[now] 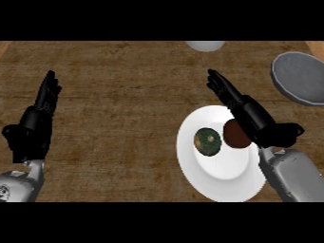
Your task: Pick the squash from the plate and place it in the pan
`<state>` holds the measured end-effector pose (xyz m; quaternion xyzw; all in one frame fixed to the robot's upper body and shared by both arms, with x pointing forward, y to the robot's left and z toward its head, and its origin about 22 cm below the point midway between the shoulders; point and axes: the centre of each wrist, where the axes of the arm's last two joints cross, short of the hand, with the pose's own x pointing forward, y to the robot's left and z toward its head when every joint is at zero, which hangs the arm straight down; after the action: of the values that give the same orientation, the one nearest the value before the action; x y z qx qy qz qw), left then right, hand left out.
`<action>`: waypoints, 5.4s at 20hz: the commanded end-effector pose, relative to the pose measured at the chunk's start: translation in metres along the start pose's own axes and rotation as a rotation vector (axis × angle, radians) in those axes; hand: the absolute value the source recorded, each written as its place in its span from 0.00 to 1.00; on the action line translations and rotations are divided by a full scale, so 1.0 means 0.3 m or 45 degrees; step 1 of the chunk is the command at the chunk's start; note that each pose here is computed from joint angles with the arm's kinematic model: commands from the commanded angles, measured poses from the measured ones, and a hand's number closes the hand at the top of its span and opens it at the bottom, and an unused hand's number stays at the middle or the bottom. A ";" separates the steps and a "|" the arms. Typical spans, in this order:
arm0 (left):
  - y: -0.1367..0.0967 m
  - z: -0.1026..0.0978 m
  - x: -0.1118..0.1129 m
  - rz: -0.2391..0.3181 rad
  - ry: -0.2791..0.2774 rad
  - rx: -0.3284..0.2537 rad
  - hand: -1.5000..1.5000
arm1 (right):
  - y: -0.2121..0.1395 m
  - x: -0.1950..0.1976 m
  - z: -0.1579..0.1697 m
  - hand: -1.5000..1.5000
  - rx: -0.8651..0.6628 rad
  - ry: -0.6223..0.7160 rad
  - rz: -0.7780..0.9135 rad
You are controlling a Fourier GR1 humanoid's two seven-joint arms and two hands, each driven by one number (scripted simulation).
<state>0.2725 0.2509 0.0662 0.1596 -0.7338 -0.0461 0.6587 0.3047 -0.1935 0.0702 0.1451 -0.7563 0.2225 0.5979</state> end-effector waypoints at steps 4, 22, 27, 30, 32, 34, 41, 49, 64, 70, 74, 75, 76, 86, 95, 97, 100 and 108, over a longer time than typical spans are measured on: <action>-0.105 0.039 0.016 0.170 -0.103 -0.196 0.50 | 0.032 0.114 -0.127 1.00 0.571 -0.333 -0.253; -0.214 0.108 -0.082 0.330 -0.073 -0.392 0.50 | -0.427 0.162 -0.144 0.00 0.855 -0.335 0.323; -0.248 0.109 -0.096 0.355 -0.086 -0.377 0.50 | -0.336 0.186 -0.206 0.00 1.040 -0.260 0.573; -0.216 0.122 -0.097 0.349 -0.056 -0.379 0.50 | -0.224 0.168 -0.206 0.00 1.171 -0.252 0.751; -0.190 0.126 -0.124 0.327 -0.070 -0.365 0.50 | -0.201 0.136 -0.198 0.00 1.229 -0.226 0.899; -0.235 0.128 -0.080 0.355 -0.085 -0.367 0.50 | -0.191 0.137 -0.217 0.00 1.291 -0.192 1.007; -0.213 0.138 -0.126 0.323 -0.058 -0.367 0.50 | -0.116 0.005 -0.210 0.00 1.396 -0.173 1.258; -0.216 0.121 -0.077 0.347 -0.060 -0.331 0.50 | -0.009 -0.112 -0.126 0.00 1.410 -0.155 1.238; -0.204 0.135 -0.123 0.347 -0.081 -0.324 0.50 | 0.005 -0.180 -0.194 0.00 1.359 -0.113 1.180; -0.207 0.153 -0.133 0.350 -0.047 -0.326 0.50 | 0.057 -0.269 -0.173 0.00 1.381 -0.040 1.234; -0.162 0.138 -0.160 0.327 -0.059 -0.361 0.50 | 0.090 -0.281 -0.200 1.00 1.526 -0.156 1.362; -0.170 0.132 -0.072 0.344 -0.040 -0.363 0.50 | 0.074 -0.231 -0.245 1.00 1.503 -0.166 1.376; -0.196 0.112 -0.119 0.348 -0.038 -0.348 0.50 | 0.080 -0.313 -0.184 1.00 1.525 -0.185 1.385; -0.168 0.111 -0.131 0.333 -0.061 -0.336 0.50 | -0.051 -0.277 -0.224 1.00 1.303 -0.359 1.373; -0.123 0.157 -0.170 0.300 -0.001 -0.224 0.50 | -0.302 -0.297 -0.029 1.00 0.334 0.401 1.330; -0.113 0.183 -0.189 0.308 0.025 -0.223 0.50 | -0.325 -0.246 -0.036 1.00 0.162 0.389 1.333; -0.113 0.179 -0.195 0.305 0.032 -0.226 0.50 | -0.327 -0.182 -0.013 1.00 -0.040 0.288 1.413; -0.146 0.205 -0.153 0.343 -0.022 -0.260 0.50 | -0.318 0.045 0.069 1.00 -0.437 0.208 1.212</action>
<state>0.2281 0.2197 -0.0014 0.0018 -0.7394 -0.0307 0.6726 0.3535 -0.2721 0.0736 -0.3178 -0.7022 0.4170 0.4818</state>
